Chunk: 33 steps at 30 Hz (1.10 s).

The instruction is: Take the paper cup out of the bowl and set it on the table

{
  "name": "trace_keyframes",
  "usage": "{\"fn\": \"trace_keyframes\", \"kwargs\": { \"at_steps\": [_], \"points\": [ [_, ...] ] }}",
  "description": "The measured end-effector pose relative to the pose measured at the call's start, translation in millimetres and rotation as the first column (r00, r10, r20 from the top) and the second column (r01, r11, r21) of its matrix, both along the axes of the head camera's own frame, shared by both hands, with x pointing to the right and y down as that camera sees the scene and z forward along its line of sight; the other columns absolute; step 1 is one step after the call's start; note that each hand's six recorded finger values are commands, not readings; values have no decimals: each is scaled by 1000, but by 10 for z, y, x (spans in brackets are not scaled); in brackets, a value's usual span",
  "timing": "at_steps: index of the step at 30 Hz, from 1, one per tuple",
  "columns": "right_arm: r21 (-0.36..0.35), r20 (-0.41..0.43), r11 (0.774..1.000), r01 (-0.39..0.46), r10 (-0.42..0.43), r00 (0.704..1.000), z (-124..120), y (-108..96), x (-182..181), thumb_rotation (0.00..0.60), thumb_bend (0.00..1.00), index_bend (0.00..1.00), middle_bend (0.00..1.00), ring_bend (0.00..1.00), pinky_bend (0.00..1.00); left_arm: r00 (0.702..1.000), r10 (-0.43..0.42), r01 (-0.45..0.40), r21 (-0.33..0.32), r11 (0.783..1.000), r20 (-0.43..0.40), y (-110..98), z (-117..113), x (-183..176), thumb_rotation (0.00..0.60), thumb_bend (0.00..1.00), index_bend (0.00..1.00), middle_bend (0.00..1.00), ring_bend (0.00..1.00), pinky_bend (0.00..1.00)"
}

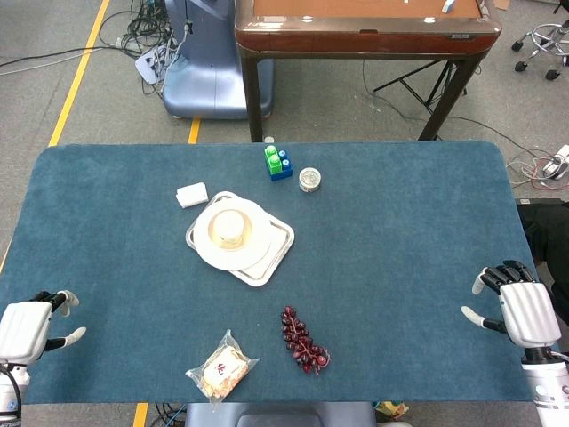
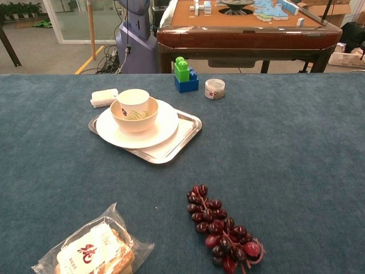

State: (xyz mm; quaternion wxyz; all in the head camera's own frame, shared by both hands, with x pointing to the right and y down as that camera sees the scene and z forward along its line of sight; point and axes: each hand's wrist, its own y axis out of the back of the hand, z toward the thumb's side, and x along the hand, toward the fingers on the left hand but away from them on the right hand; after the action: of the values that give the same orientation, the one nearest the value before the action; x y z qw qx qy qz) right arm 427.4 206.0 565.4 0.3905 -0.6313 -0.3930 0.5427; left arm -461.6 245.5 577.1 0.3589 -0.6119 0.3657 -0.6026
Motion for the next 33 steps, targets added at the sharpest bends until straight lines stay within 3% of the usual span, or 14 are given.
{"fn": "trace_keyframes", "kwargs": {
  "at_steps": [12,19,21,23,27,33],
  "points": [
    [-7,-6,1000,-9,9,1000,18,-2,22,600,170,569,488,352,216,1000,7,-7,-7,1000,-3,7,48,24,600,95,464,564,437,672],
    [-2,-13,1000,-17,17,1000,-11,16,38,600,170,569,488,353,216,998,47,-46,10,999,-36,-37,91,132,600,95,458,565,326,332],
    [3,-16,1000,-22,22,1000,-29,24,46,600,170,569,488,352,216,997,58,-57,12,998,-47,-60,108,171,600,95,457,508,250,199],
    [4,-19,1000,-25,25,999,-37,29,54,600,170,569,488,352,216,997,64,-64,-3,998,-47,-83,139,198,600,95,455,402,173,130],
    [6,-20,999,-31,32,999,-44,17,69,600,170,569,488,353,216,994,87,-89,-31,996,-59,-206,195,330,600,94,435,170,47,96],
    [13,-26,999,-38,39,999,-63,-7,105,600,170,568,488,353,216,988,141,-144,-32,989,-68,-505,221,576,600,95,400,56,0,96]
  ]
}}
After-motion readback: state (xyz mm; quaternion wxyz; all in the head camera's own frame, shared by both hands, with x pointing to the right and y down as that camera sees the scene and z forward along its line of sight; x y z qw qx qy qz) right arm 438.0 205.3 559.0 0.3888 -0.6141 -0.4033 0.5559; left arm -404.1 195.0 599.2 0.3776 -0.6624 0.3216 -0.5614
